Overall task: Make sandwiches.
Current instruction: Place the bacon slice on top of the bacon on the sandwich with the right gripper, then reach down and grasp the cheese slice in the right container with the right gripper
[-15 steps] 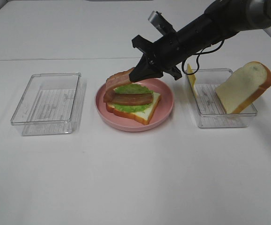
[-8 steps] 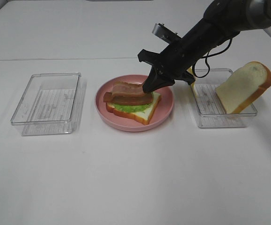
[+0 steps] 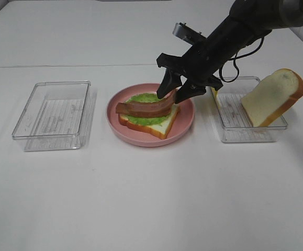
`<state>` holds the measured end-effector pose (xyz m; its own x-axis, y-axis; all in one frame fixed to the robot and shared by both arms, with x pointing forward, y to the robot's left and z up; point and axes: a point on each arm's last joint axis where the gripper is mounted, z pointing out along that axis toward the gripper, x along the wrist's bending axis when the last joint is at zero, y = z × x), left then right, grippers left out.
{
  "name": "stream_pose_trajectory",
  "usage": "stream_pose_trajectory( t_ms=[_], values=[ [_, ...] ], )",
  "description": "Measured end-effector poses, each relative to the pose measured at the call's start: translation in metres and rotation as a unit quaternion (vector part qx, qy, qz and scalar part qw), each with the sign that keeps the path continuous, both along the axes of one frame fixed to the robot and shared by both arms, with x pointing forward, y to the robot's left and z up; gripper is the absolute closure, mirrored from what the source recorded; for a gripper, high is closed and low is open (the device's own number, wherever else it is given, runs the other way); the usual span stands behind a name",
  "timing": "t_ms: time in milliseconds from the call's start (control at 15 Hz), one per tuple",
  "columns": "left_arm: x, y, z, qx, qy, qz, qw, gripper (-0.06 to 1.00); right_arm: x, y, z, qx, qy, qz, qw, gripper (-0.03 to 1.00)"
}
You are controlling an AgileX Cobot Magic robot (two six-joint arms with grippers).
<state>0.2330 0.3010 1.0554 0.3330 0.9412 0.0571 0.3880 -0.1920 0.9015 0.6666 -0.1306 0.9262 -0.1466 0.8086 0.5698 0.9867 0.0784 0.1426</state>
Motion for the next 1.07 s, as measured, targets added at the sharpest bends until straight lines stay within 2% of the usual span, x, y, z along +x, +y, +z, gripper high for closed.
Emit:
stream_pose_trajectory(
  t_ms=[67,133,200,333,533,733,867,1000,1067],
  values=[
    [0.0,0.0,0.0,0.0,0.0,0.0,1.0,0.05,-0.001,0.0,0.0,0.001,0.003,0.005,1.0,0.35],
    [0.0,0.0,0.0,0.0,0.0,0.0,1.0,0.05,-0.003,0.0,0.002,0.001,0.008,0.013,1.0,0.27],
    [0.0,0.0,0.0,0.0,0.0,0.0,1.0,0.05,-0.003,0.001,0.007,0.002,0.006,0.026,1.0,0.23],
    [0.0,0.0,0.0,0.0,0.0,0.0,1.0,0.05,-0.003,0.002,0.023,0.008,0.0,0.04,0.999,0.21],
    [0.0,0.0,0.0,0.0,0.0,0.0,1.0,0.05,-0.004,0.001,0.06,0.008,-0.037,0.063,0.997,0.21],
    [0.0,0.0,0.0,0.0,0.0,0.0,1.0,0.05,-0.004,-0.004,0.086,-0.024,-0.074,0.071,0.995,0.21],
    [0.0,0.0,0.0,0.0,0.0,0.0,1.0,0.05,0.002,-0.014,0.097,-0.099,-0.098,0.065,0.988,0.21],
    [0.0,0.0,0.0,0.0,0.0,0.0,1.0,0.05,0.006,-0.025,0.099,-0.195,-0.116,0.05,0.973,0.21],
    [0.0,0.0,0.0,0.0,0.0,0.0,1.0,0.05,0.008,-0.029,0.098,-0.226,-0.118,0.04,0.966,0.21]
  ],
)
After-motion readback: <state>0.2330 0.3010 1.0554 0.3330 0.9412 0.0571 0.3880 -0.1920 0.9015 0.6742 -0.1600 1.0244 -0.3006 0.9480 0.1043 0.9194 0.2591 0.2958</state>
